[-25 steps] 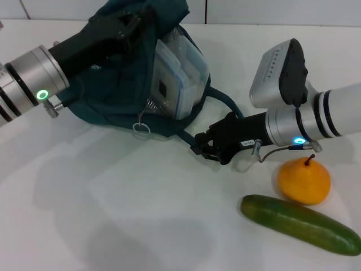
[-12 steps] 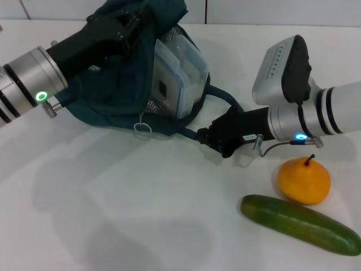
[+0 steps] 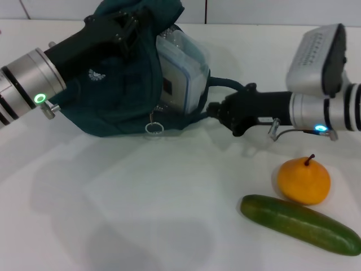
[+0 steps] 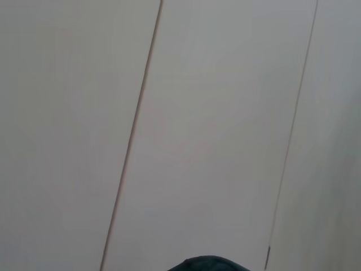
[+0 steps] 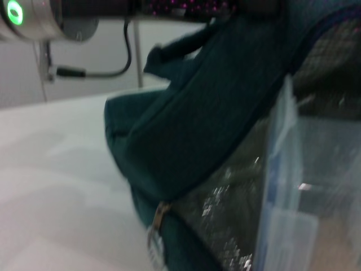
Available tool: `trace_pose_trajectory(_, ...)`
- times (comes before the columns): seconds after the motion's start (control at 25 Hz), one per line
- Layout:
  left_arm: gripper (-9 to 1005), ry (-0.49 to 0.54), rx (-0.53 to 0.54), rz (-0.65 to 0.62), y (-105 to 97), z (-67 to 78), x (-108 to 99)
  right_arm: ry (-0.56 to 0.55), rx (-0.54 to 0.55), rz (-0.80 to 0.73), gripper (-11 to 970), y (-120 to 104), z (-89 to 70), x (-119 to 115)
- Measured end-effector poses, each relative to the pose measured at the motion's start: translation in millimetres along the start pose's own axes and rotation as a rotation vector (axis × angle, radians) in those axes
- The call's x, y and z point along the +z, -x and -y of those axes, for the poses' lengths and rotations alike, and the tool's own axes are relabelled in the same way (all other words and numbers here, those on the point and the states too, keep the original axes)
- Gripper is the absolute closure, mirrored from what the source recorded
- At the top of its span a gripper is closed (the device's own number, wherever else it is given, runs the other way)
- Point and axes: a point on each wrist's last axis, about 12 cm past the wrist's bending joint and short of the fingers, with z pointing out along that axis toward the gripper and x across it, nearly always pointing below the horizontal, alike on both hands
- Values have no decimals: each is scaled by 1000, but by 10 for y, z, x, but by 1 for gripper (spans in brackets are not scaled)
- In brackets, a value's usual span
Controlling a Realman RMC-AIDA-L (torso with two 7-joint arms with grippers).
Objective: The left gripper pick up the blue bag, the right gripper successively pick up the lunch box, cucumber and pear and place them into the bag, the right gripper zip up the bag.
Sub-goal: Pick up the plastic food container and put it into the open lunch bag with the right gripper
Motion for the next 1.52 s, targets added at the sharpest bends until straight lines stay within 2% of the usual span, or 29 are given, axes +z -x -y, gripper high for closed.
trace_pose_trajectory(0.28, 879, -13, 27, 10, -13, 26, -39, -41, 10, 120, 944, -22, 64, -243)
trace_pose_trajectory(0.64, 878, -43, 43, 18, -33, 73, -101, -93, -50, 251, 952, 42, 60, -575)
trace_pose_trajectory(0.88, 877, -82, 52, 23, -44, 123, -178, -67, -135, 343, 953, 242, 25, -784)
trace_pose_trajectory(1.04, 876, -116, 135, 37, -98, 197, -280, -7, -167, 385, 954, 342, 15, -908)
trace_pose_trajectory(1.2, 876, -143, 197, 68, -217, 309, -385, 73, -204, 376, 956, 459, 26, -978)
trace_pose_trajectory(1.32, 875, -141, 210, 89, -283, 358, -416, 62, -211, 330, 958, 489, 75, -988)
trace_pose_trajectory(1.52, 874, -117, 188, 109, -301, 354, -403, 46, -158, 223, 955, 424, 155, -946)
